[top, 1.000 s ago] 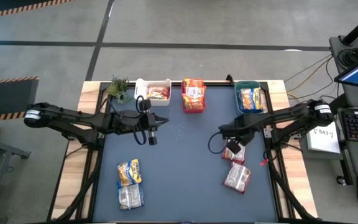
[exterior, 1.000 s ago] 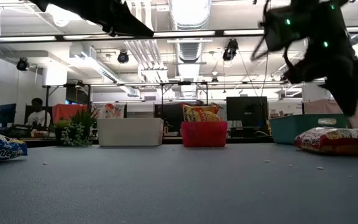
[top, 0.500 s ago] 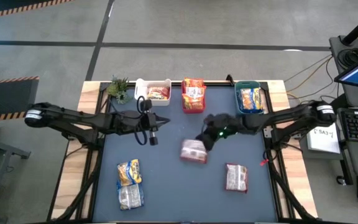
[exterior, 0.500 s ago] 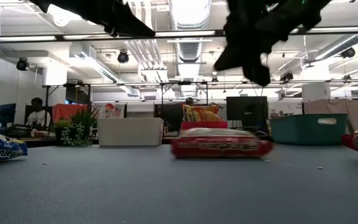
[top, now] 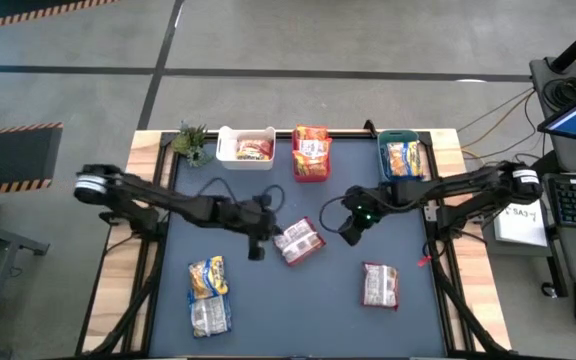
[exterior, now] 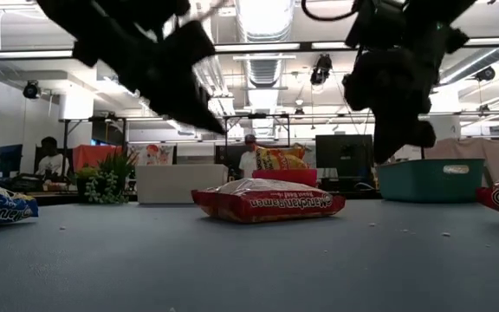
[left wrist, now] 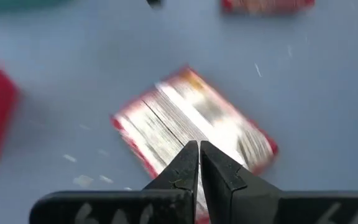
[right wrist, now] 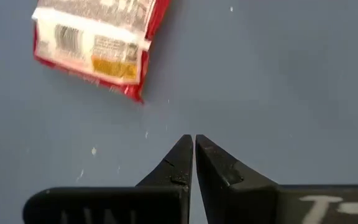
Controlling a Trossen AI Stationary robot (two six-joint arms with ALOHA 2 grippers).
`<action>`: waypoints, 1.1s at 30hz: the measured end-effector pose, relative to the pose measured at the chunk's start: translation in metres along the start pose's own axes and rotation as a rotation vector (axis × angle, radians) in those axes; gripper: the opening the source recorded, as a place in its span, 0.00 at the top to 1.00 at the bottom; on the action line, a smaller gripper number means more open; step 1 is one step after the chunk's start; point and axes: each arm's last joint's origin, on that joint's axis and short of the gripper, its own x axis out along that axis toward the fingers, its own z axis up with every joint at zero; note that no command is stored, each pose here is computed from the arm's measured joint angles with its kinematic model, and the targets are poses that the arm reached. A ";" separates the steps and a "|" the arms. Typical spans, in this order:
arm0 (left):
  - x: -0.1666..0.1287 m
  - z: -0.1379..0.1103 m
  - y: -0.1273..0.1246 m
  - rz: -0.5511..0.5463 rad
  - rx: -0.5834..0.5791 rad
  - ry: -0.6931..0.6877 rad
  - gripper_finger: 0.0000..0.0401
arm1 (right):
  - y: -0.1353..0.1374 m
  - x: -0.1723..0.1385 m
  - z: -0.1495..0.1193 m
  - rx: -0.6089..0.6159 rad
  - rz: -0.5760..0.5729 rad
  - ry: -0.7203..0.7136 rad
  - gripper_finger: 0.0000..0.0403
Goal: Sort Maruchan noodles
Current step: Put the top red noodle pack into the white bin
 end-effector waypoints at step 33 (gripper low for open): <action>0.061 -0.052 -0.009 -0.013 -0.169 0.220 1.00 | 0.003 0.079 0.035 0.004 0.392 -0.132 0.17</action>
